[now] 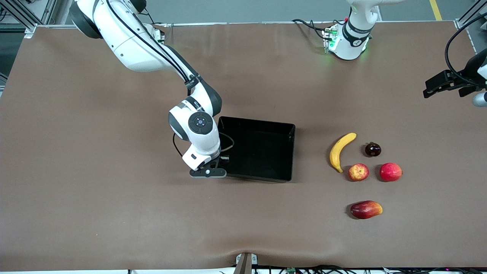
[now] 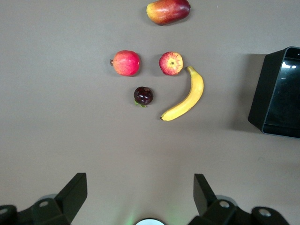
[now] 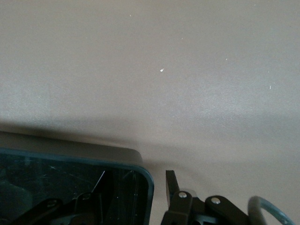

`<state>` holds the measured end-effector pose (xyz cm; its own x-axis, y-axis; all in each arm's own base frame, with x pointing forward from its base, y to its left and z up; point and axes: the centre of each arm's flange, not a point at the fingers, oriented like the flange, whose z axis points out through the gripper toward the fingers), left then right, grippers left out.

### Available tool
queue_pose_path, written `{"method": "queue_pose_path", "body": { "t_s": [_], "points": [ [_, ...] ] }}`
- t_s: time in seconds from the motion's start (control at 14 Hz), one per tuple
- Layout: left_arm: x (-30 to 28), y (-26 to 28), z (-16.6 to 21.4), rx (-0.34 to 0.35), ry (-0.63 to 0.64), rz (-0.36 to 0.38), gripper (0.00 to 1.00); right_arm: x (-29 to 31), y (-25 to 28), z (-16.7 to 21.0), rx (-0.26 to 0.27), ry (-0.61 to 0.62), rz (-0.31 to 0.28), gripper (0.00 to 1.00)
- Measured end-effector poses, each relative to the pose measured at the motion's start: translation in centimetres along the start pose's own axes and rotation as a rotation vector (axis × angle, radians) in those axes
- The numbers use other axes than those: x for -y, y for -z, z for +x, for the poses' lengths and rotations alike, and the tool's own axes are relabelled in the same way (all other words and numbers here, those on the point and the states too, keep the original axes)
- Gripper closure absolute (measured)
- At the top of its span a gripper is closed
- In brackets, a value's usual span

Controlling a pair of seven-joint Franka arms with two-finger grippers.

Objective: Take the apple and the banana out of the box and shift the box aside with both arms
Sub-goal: 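Grasp the box rim with the right gripper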

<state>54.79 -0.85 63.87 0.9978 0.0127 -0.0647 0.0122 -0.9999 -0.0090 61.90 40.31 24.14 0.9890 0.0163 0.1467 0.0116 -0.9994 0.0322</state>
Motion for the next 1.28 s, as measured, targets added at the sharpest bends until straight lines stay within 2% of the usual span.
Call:
{"method": "queue_pose_path", "body": {
  "t_s": [0.07, 0.36, 0.43, 0.64, 0.71, 0.78, 0.86, 0.93, 1.0, 1.28],
  "points": [
    [0.0, 0.0, 0.0, 0.0, 0.0, 0.0, 0.0, 0.01, 0.0, 0.0, 0.0, 0.0, 0.0, 0.57],
    [-0.1, 0.0, 0.0, 0.0, -0.002, 0.0, 0.0, 0.02, 0.01, 0.0, -0.001, 0.001, 0.0, 0.63],
    [-0.11, 0.0, 0.0, 0.0, -0.002, 0.0, 0.0, 0.0, 0.01, 0.01, -0.001, 0.001, 0.0, 0.71],
    [-0.14, 0.0, 0.0, 0.0, -0.003, 0.0, 0.0, -0.03, -0.01, 0.03, -0.001, 0.001, -0.001, 0.75],
    [-0.14, 0.0, 0.0, 0.0, -0.003, 0.0, 0.0, -0.06, -0.02, 0.04, -0.001, 0.001, -0.001, 0.81],
    [-0.14, 0.0, 0.0, 0.0, -0.003, 0.0, 0.0, -0.06, -0.02, 0.04, -0.001, 0.003, -0.001, 0.81],
    [-0.14, 0.0, 0.0, 0.0, -0.003, 0.0, 0.0, -0.07, -0.01, 0.06, -0.002, 0.005, -0.001, 0.87],
    [-0.15, 0.0, 0.0, 0.0, -0.003, 0.0, 0.0, -0.06, 0.01, 0.07, -0.003, 0.007, 0.0, 0.87],
    [-0.16, 0.0, 0.0, 0.0, -0.003, 0.0, 0.0, -0.01, 0.18, 0.22, -0.009, 0.001, 0.007, 0.93],
    [-0.17, 0.0, -0.01, 0.0, -0.003, 0.0, 0.0, -0.07, 0.45, 0.51, -0.016, 0.007, 0.011, 0.94]
  ]
}}
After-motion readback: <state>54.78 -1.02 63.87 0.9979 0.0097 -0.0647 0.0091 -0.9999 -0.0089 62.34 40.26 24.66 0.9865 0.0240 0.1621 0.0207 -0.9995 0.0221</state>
